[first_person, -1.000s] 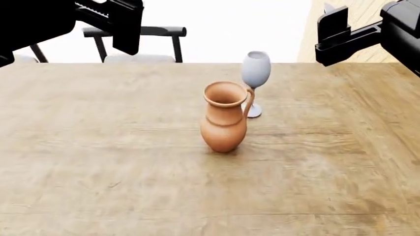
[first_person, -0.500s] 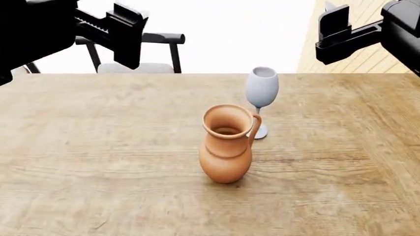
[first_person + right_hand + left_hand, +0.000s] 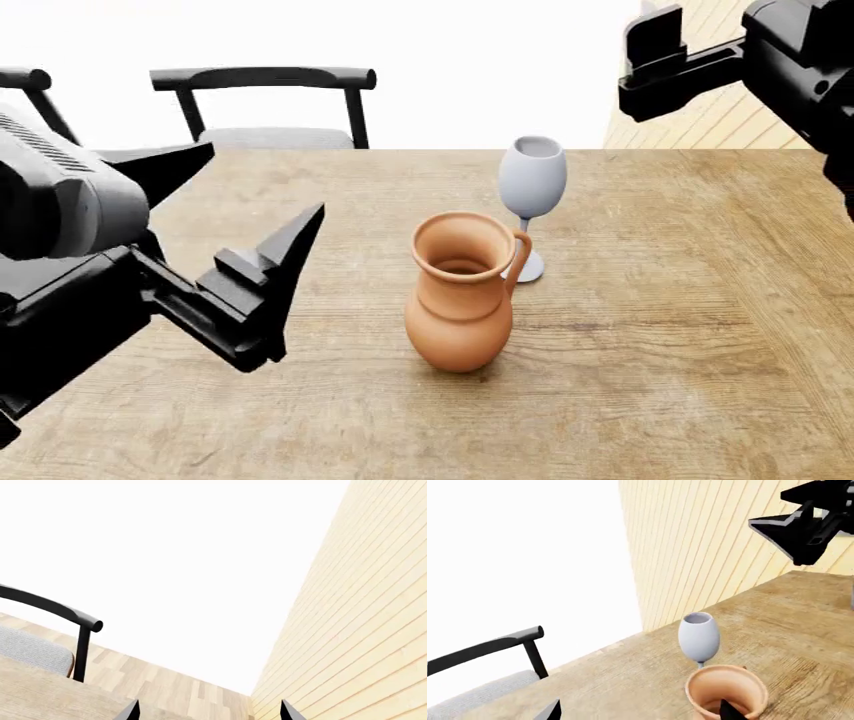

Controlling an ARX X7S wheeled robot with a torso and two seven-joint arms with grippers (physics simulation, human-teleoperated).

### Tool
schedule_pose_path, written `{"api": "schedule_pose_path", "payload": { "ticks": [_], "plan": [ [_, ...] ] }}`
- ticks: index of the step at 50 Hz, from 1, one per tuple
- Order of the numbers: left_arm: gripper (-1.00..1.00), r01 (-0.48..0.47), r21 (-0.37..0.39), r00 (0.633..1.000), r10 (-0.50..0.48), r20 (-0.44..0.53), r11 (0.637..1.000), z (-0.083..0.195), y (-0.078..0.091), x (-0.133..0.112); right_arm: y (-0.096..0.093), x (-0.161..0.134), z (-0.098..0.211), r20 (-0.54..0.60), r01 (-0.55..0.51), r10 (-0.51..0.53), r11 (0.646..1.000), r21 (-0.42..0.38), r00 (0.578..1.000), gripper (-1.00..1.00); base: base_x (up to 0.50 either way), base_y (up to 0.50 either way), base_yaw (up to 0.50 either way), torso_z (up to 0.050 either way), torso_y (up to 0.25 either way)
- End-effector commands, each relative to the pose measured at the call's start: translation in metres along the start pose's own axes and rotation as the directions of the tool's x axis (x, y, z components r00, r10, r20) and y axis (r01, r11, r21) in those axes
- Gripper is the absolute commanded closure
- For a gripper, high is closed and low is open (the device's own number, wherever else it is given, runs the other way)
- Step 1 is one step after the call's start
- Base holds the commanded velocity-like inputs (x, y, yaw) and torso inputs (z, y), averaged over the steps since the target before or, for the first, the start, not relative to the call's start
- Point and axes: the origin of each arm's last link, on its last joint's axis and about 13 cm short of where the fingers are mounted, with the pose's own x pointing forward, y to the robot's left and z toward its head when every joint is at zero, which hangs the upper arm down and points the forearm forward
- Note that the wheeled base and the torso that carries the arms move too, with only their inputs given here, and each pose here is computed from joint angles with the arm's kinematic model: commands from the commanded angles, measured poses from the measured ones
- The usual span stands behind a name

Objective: Pick the jug and wine glass and place them in the sink. Then turn on the water.

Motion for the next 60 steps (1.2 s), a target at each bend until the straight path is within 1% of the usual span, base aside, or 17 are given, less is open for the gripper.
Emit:
{"api": "schedule_pose_path", "payload": {
  "ticks": [1,7,14,25,36,48,52,60],
  "plan": [
    [-1.00,0.093,-0.048,0.995,-0.094,-0.018,0.995,-0.033,-0.028,-0.022,0.004,0.006,0.001,-0.001,-0.002,0.002,1.000,0.002,1.000,-1.00,0.00,0.00,0.00,0.000,0.000],
    [-1.00,0.140,-0.067,0.989,-0.143,-0.037,0.988,-0.042,-0.038,-0.023,0.003,0.006,-0.001,-0.001,0.001,-0.001,1.000,0.007,1.000,-1.00,0.00,0.00,0.00,0.000,0.000],
    [-1.00,0.182,-0.093,0.980,-0.188,-0.059,0.979,-0.050,-0.045,-0.020,0.004,0.007,-0.003,-0.004,0.000,0.000,1.000,0.011,1.000,-1.00,0.00,0.00,0.00,0.000,0.000],
    [-1.00,0.218,-0.126,0.971,-0.228,-0.072,0.968,-0.060,-0.050,-0.011,0.005,0.006,-0.007,-0.006,-0.008,0.008,1.000,0.012,1.000,-1.00,0.00,0.00,0.00,0.000,0.000],
    [-1.00,0.226,-0.135,0.970,-0.236,-0.064,0.965,-0.061,-0.046,-0.001,0.007,0.008,-0.006,-0.007,-0.013,0.013,1.000,0.006,1.000,-1.00,0.00,0.00,0.00,0.000,0.000],
    [-1.00,0.245,-0.157,0.966,-0.255,-0.050,0.957,-0.060,-0.039,0.022,0.007,0.009,-0.009,-0.013,-0.012,0.012,1.000,0.009,1.000,-1.00,0.00,0.00,0.00,0.000,0.000],
    [-1.00,0.256,-0.164,0.962,-0.267,-0.049,0.953,-0.061,-0.039,0.028,0.007,0.010,-0.010,-0.015,-0.012,0.012,1.000,0.009,1.000,-1.00,0.00,0.00,0.00,0.000,0.000],
    [-1.00,0.262,-0.181,0.961,-0.273,-0.036,0.948,-0.055,-0.035,0.041,0.007,0.011,-0.012,-0.020,-0.012,0.012,1.000,0.010,1.000,-1.00,0.00,0.00,0.00,0.000,0.000]
  ]
}}
